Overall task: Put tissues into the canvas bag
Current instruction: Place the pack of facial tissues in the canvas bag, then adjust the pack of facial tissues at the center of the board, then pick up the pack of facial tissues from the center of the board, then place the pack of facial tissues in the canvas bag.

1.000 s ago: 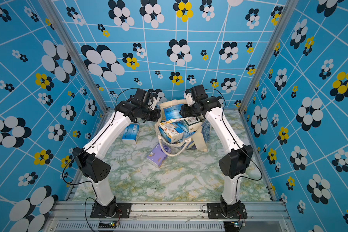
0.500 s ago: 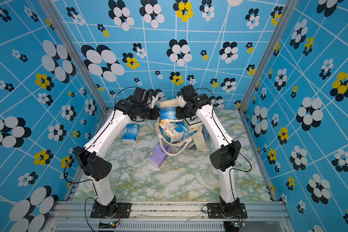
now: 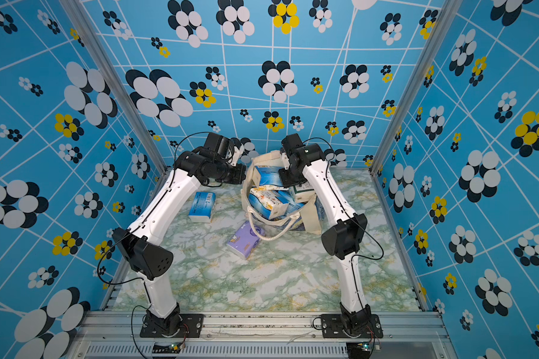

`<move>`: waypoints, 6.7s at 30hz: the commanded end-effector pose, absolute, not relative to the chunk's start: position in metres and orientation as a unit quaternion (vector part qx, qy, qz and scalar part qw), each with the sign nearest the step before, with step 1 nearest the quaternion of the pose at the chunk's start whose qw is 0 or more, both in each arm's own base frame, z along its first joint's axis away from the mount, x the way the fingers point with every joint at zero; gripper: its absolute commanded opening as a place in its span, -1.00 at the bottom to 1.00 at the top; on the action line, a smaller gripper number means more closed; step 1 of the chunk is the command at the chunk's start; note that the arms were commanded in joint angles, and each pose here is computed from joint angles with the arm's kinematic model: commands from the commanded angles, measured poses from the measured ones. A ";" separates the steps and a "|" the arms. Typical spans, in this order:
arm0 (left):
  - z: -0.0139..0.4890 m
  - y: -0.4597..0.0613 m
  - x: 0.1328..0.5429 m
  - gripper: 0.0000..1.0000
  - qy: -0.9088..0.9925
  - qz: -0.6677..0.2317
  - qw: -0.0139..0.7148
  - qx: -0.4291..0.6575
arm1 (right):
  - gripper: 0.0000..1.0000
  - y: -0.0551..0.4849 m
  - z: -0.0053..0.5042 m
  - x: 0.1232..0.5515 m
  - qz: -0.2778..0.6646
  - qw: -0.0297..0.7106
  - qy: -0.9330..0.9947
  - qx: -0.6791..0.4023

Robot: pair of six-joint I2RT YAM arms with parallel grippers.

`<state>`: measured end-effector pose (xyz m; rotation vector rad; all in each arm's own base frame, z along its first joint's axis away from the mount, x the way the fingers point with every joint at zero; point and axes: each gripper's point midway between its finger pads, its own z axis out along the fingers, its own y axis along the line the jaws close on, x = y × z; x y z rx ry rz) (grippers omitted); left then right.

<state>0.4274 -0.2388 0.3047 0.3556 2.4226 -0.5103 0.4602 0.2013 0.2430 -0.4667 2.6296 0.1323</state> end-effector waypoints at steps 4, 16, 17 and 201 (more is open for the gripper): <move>0.344 -0.229 0.424 -1.00 0.900 -0.202 0.363 0.129 | -0.11 0.180 0.253 0.469 0.030 0.246 0.956 -0.154; 0.350 -0.224 0.434 -1.00 0.894 -0.212 0.376 0.119 | 0.15 0.213 0.357 0.414 0.164 0.339 0.900 -0.220; 0.353 -0.223 0.435 -1.00 0.892 -0.214 0.381 0.117 | 0.16 0.213 0.360 0.411 0.166 0.341 0.898 -0.223; 0.316 -0.096 0.311 0.02 0.885 -0.198 0.417 -0.065 | 0.07 0.292 0.427 0.298 0.283 0.420 0.815 -0.281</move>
